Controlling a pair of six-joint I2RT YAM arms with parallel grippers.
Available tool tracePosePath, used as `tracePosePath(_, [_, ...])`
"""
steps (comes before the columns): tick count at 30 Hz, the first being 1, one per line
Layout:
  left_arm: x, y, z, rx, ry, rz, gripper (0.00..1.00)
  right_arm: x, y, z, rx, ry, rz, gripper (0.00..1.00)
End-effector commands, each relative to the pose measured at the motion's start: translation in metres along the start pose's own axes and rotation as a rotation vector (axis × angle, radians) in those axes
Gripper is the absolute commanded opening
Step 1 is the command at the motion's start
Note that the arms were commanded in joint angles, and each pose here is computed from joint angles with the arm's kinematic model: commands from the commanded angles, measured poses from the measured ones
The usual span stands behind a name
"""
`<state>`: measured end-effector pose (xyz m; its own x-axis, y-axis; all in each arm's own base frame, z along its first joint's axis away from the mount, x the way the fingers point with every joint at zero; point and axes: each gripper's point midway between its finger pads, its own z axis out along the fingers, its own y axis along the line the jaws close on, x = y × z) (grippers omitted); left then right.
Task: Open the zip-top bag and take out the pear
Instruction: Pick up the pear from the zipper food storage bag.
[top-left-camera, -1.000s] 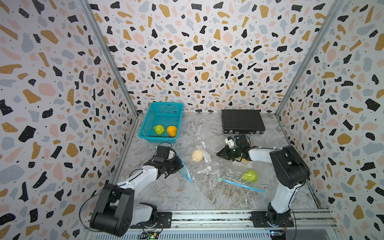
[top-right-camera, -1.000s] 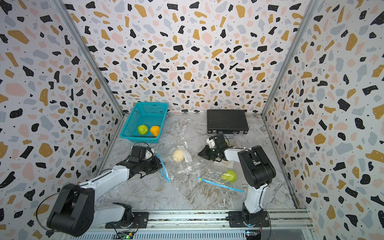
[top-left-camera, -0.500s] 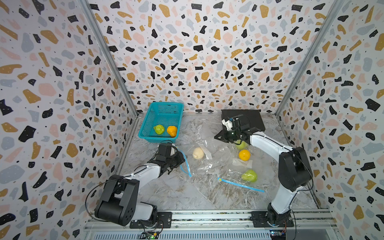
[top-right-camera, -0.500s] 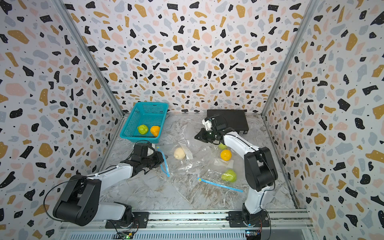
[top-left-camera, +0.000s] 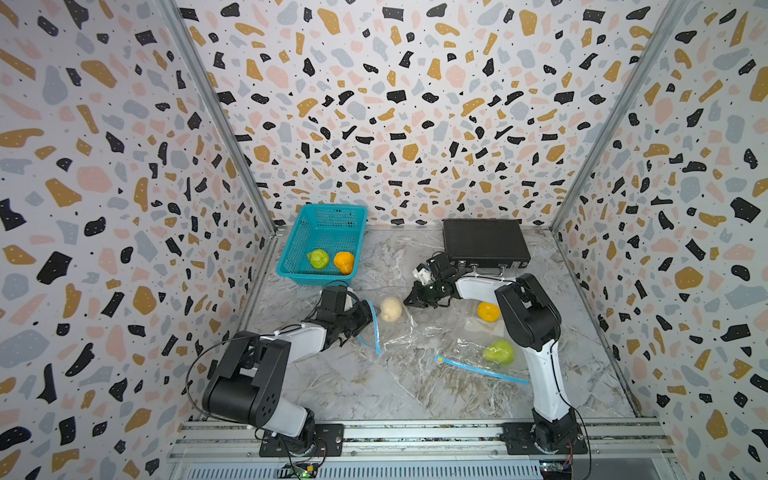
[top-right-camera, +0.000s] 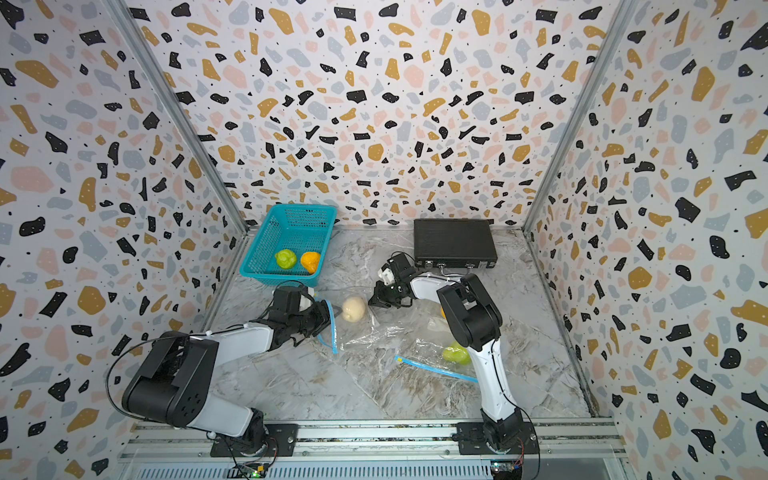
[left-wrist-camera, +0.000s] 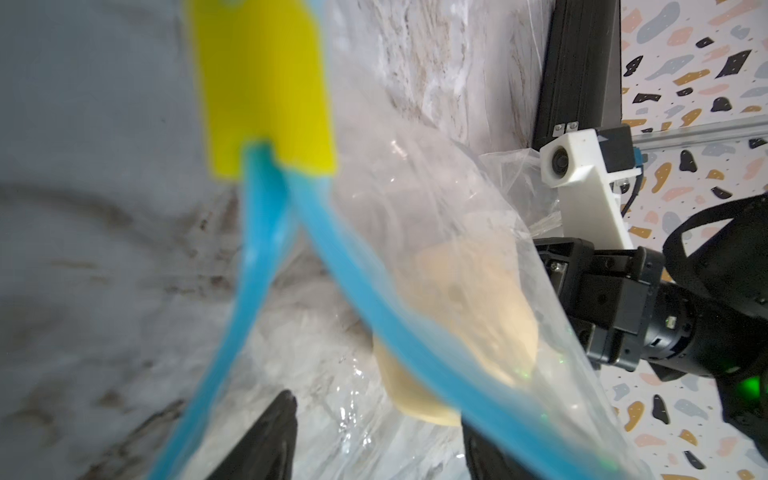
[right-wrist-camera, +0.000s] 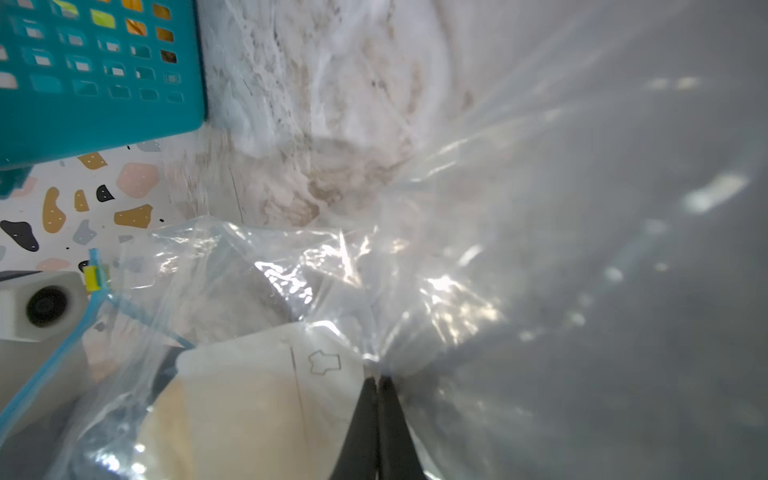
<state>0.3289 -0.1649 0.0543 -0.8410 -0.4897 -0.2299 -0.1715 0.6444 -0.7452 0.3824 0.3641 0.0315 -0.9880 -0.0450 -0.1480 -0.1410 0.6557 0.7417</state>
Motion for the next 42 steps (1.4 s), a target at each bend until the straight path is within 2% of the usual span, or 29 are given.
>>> tracePosePath(1, [-0.01, -0.012, 0.004, 0.043, -0.036, 0.03, 0.71, 0.003, 0.009, 0.0, -0.018, -0.003, -0.018, 0.05])
tracePosePath(10, [-0.014, -0.02, 0.008, 0.061, -0.047, 0.052, 0.79, 0.03, 0.017, 0.015, -0.025, 0.072, -0.076, 0.03])
tracePosePath(19, [-0.008, -0.054, -0.014, 0.148, -0.082, 0.093, 0.83, 0.035, 0.013, 0.017, -0.02, 0.087, -0.082, 0.02])
tracePosePath(27, [-0.002, -0.026, 0.007, 0.016, -0.01, 0.079, 0.83, 0.039, 0.017, 0.01, -0.028, 0.091, -0.096, 0.01])
tracePosePath(29, [-0.005, -0.027, 0.011, 0.017, -0.012, 0.105, 0.83, 0.04, 0.019, 0.01, -0.034, 0.093, -0.1, 0.01])
tracePosePath(35, [-0.011, -0.035, 0.024, 0.019, -0.009, 0.124, 0.81, 0.05, 0.025, 0.012, -0.06, 0.12, -0.116, 0.0])
tracePosePath(39, [-0.01, -0.023, 0.031, -0.039, 0.017, 0.145, 0.73, 0.055, 0.028, 0.008, -0.071, 0.128, -0.127, 0.0])
tracePosePath(42, [-0.008, -0.02, 0.038, -0.053, 0.051, 0.162, 0.64, 0.058, 0.03, 0.004, -0.074, 0.13, -0.134, 0.0])
